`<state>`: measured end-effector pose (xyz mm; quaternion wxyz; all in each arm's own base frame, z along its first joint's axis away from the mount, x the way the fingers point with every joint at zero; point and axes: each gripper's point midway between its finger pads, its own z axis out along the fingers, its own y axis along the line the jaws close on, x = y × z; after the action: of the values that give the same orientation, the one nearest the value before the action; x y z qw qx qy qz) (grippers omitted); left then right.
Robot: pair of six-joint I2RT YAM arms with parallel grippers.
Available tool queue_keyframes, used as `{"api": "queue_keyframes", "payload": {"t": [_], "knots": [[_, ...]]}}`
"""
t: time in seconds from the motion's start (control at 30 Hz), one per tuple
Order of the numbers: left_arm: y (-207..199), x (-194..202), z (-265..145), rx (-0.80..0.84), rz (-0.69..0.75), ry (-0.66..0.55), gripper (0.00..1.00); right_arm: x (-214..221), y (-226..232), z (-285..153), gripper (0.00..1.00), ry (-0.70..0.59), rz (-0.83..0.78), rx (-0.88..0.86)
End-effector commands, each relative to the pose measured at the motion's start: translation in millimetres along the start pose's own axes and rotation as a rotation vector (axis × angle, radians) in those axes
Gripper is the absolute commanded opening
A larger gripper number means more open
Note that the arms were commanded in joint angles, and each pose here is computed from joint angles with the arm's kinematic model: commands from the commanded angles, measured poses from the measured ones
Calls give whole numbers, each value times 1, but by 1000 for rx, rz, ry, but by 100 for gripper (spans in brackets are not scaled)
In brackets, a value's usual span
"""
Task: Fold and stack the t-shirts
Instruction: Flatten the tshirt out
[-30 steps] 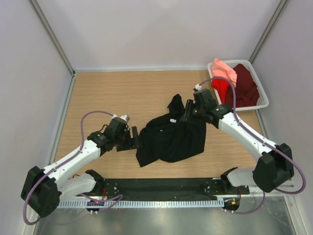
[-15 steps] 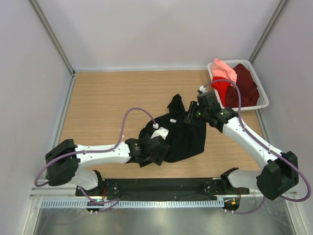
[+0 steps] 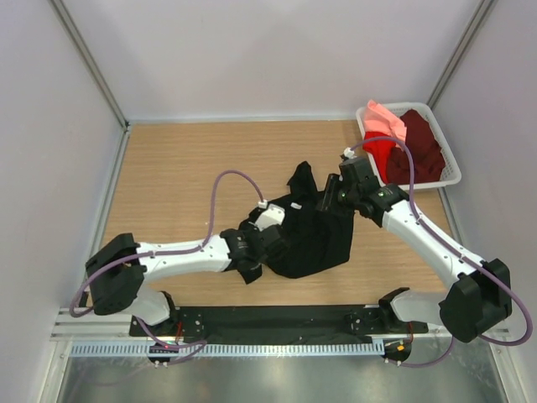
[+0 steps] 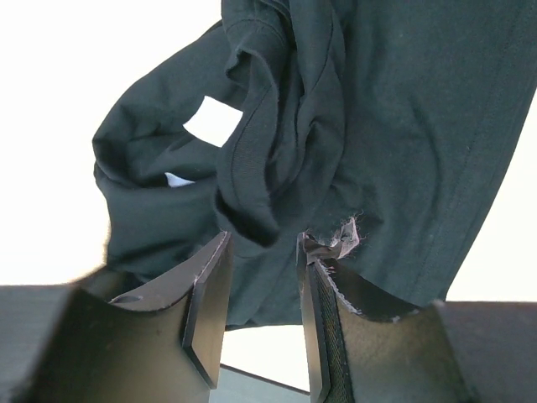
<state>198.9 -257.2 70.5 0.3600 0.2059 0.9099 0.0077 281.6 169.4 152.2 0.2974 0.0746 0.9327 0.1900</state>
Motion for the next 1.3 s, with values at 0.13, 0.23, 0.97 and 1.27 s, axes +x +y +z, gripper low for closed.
{"api": "queue_keyframes", "payload": {"t": [0.13, 0.23, 0.97, 1.27], "knots": [[82, -45, -24, -44, -331, -42, 0, -11, 8, -2, 43, -31, -2, -28], [133, -56, -22, -43, -559, -39, 0, 0, 3, 7, 44, 10, -21, -25], [217, -127, -6, 108, -738, -102, 75, -54, 24, 88, 52, 50, -70, 14], [119, -171, 58, 362, -414, 38, 77, -88, -30, 107, 57, 20, -64, 138]]}}
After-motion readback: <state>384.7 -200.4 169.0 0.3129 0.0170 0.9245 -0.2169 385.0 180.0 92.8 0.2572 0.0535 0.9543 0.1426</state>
